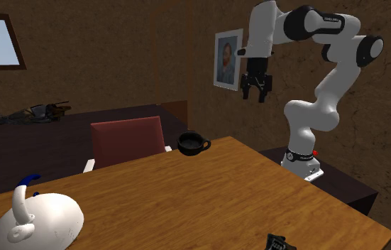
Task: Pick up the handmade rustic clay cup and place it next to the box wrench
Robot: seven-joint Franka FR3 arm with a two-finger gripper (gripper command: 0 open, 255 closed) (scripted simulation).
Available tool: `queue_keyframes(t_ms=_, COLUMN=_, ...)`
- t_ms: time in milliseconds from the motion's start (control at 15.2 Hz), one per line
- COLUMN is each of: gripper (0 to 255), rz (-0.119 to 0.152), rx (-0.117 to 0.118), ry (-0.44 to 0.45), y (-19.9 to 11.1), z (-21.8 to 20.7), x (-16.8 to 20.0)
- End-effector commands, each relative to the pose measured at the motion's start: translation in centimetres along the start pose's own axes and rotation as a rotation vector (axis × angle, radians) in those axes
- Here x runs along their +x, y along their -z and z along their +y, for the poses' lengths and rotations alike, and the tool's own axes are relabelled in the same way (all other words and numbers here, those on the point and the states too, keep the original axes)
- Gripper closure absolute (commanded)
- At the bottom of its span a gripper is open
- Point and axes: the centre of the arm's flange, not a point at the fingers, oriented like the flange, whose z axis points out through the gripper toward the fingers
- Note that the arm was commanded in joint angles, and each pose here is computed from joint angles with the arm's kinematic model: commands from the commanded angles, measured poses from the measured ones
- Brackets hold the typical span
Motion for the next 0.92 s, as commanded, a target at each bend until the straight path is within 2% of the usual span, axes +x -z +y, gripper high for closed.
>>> queue_keyframes(t_ms=0, gripper=0, rz=0.000, rx=0.000, ry=0.000, y=0.0, z=0.0, x=0.0)
queue_keyframes(t_ms=858, gripper=0, rz=-0.023, rx=-0.086, ry=-0.030, y=-11.4, z=6.3, x=10.7)
